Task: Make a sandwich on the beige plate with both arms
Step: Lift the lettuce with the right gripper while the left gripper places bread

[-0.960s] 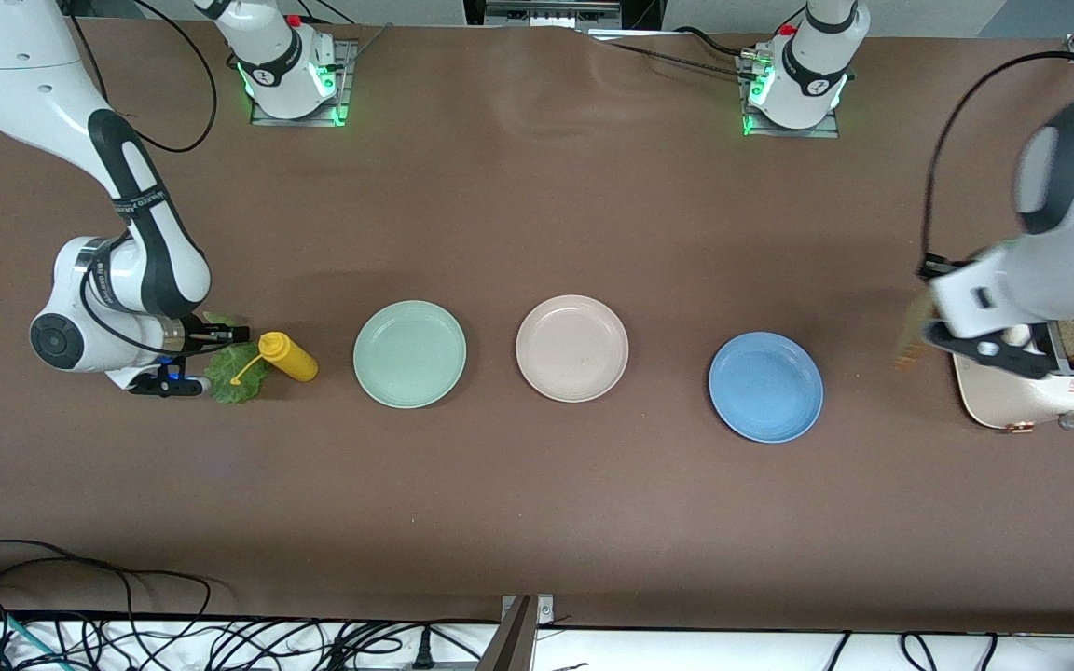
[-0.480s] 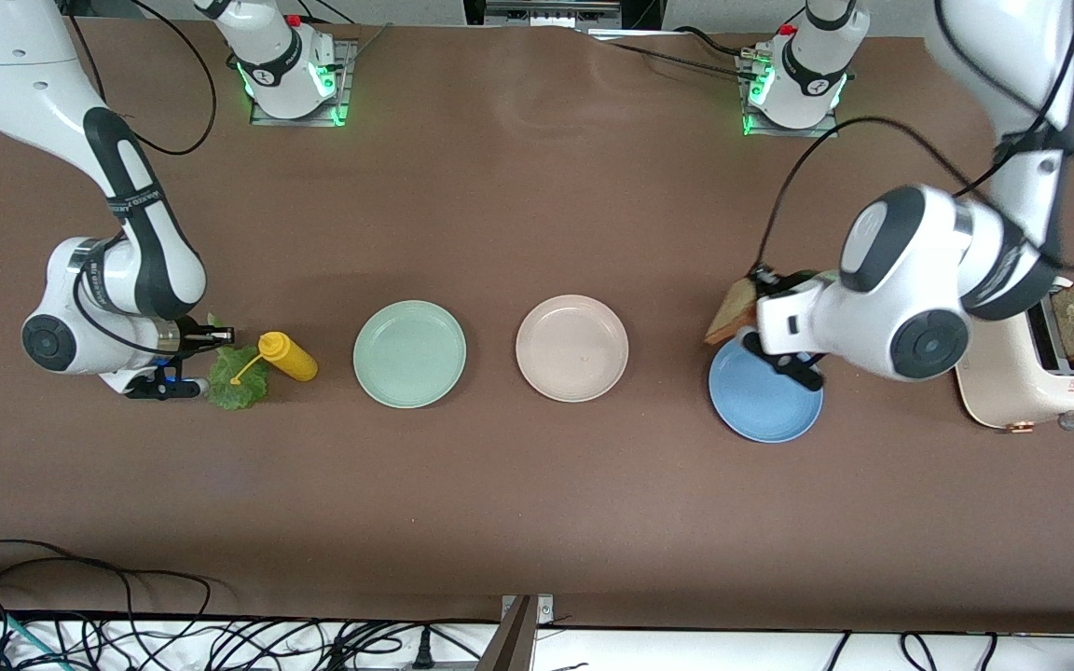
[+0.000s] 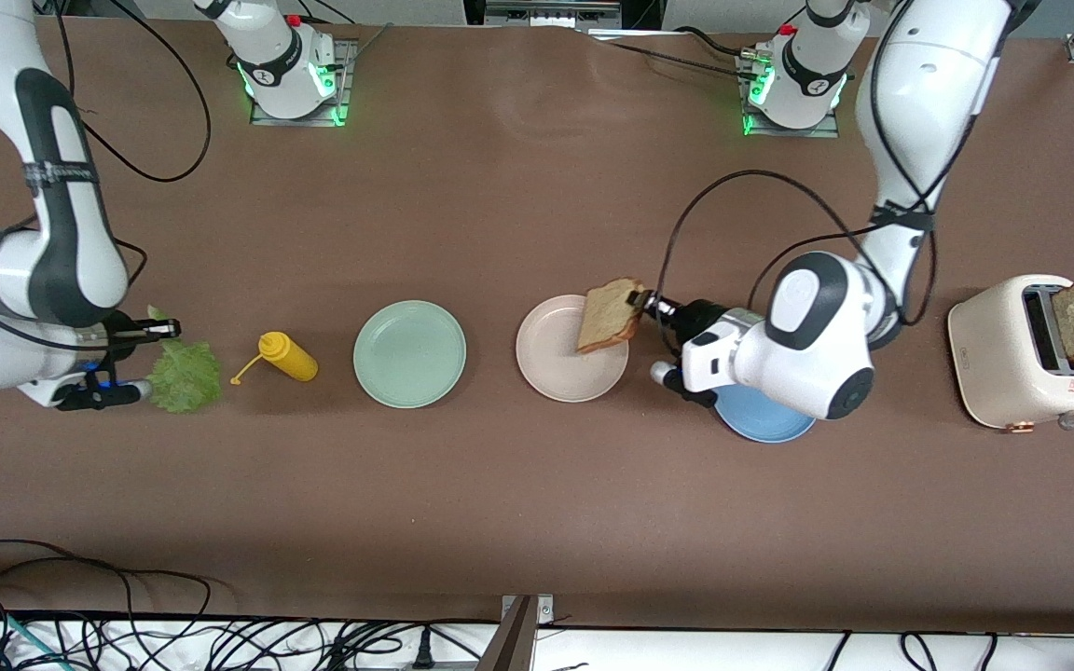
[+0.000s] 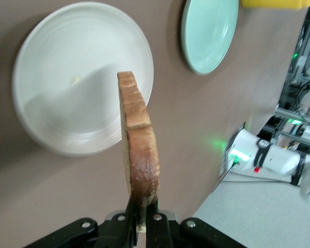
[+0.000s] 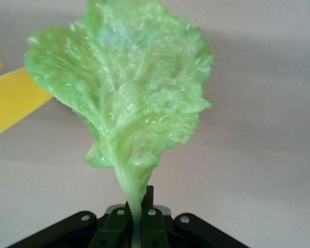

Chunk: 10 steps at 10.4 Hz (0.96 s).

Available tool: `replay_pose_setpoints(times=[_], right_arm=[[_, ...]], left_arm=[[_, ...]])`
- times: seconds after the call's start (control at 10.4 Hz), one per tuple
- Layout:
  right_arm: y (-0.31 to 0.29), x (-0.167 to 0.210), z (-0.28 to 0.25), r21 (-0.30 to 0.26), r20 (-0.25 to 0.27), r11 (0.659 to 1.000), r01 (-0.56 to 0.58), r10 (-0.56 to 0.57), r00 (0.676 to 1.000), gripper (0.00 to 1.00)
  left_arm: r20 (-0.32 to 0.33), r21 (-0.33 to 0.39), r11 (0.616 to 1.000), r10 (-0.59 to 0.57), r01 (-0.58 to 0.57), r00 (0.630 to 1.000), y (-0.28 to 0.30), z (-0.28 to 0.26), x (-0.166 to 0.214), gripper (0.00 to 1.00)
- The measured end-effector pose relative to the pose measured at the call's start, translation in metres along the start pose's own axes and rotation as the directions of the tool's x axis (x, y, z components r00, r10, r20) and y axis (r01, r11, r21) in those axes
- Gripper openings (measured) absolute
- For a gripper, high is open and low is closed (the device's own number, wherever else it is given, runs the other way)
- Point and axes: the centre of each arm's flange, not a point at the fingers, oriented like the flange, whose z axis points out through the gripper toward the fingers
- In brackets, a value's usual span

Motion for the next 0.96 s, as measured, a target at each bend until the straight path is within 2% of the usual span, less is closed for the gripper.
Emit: replay_pose_setpoints(times=[0.1,0.29,0.67,0.96], right_arm=[[-0.003,-0.011,-0.022,-0.001,-0.001,1.0,0.005,-0.005,1.0,0.04],[-0.028,-0.03,-0.061,-0.011,-0.028,1.0,0.019,-0.019,0.999,0.04],[-0.143,-0.057,-0.105,-0.043,-0.063,0.998,-0.054,0.052,0.997,0.04],[-0.215,-0.067,-0.11,-0.041,-0.078,0.991,-0.13,0.127,0.989,0.04]], left_arm=[[-0.034,-0.034,0.999,-0.011,0.009,0.999,-0.001,0.017,0.011,0.08],[-0.063,-0.051,0.998,0.021,-0.024,0.998,-0.018,0.038,0.023,0.08],[-0.079,-0.075,0.992,0.097,-0.103,0.992,-0.05,0.05,0.03,0.08],[-0.094,-0.102,0.982,0.149,-0.158,0.984,-0.07,0.066,0.036,0.08]])
